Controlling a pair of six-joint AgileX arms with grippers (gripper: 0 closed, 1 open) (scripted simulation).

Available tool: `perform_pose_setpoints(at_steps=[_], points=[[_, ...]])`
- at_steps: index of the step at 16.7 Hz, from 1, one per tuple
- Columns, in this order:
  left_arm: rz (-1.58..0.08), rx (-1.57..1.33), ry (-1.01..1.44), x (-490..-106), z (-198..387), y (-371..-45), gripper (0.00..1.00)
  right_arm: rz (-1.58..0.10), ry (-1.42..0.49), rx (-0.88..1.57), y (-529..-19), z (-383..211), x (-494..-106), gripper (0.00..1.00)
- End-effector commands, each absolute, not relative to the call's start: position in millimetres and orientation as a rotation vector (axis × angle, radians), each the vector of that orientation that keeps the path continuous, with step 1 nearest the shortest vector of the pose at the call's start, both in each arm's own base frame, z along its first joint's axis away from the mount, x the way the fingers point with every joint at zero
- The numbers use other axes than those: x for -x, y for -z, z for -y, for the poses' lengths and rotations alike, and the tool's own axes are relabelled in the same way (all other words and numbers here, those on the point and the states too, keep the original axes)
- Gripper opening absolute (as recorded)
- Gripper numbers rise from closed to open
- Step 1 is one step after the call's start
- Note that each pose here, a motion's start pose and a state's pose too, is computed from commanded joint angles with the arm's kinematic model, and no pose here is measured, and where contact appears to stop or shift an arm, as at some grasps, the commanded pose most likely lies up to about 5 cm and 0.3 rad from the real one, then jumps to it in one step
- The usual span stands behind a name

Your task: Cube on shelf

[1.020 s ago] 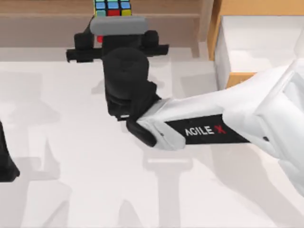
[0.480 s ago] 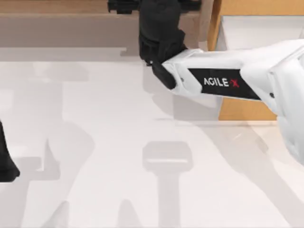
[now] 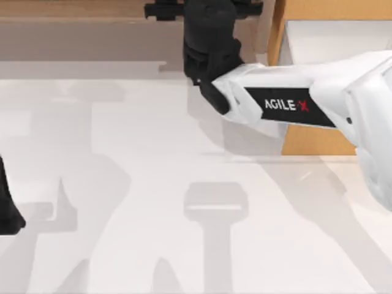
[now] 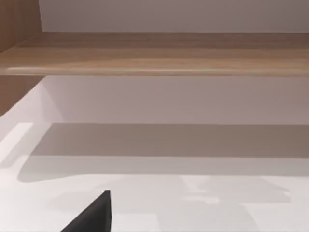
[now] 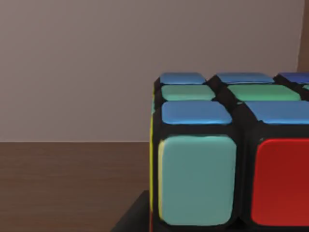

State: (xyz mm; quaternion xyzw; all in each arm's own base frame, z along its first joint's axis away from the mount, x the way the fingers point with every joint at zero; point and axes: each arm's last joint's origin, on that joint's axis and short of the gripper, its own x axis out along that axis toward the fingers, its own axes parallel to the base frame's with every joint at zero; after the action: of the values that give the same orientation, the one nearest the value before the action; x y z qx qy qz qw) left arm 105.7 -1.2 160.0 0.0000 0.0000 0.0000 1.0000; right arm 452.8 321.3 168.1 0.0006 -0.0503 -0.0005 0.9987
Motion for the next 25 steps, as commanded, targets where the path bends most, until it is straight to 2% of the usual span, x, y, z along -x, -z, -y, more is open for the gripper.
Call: perform_pose_setpoints(at_steps=[10,20,25], points=[[0.000,0.000,0.000,-105.7,1.2,-160.0,1.00,0.101,0.001,-0.001,-168.1,-321.3,-452.8,0.98],[0.000,0.000,0.000,-105.7,1.2,-160.0,1.00,0.101,-0.001,-0.002,-168.2,-322.1,-452.2,1.00],[0.000,0.000,0.000,-105.7,1.2,-160.0,1.00,0.123,-0.068,0.104,-164.1,-323.6,-424.7,1.00]])
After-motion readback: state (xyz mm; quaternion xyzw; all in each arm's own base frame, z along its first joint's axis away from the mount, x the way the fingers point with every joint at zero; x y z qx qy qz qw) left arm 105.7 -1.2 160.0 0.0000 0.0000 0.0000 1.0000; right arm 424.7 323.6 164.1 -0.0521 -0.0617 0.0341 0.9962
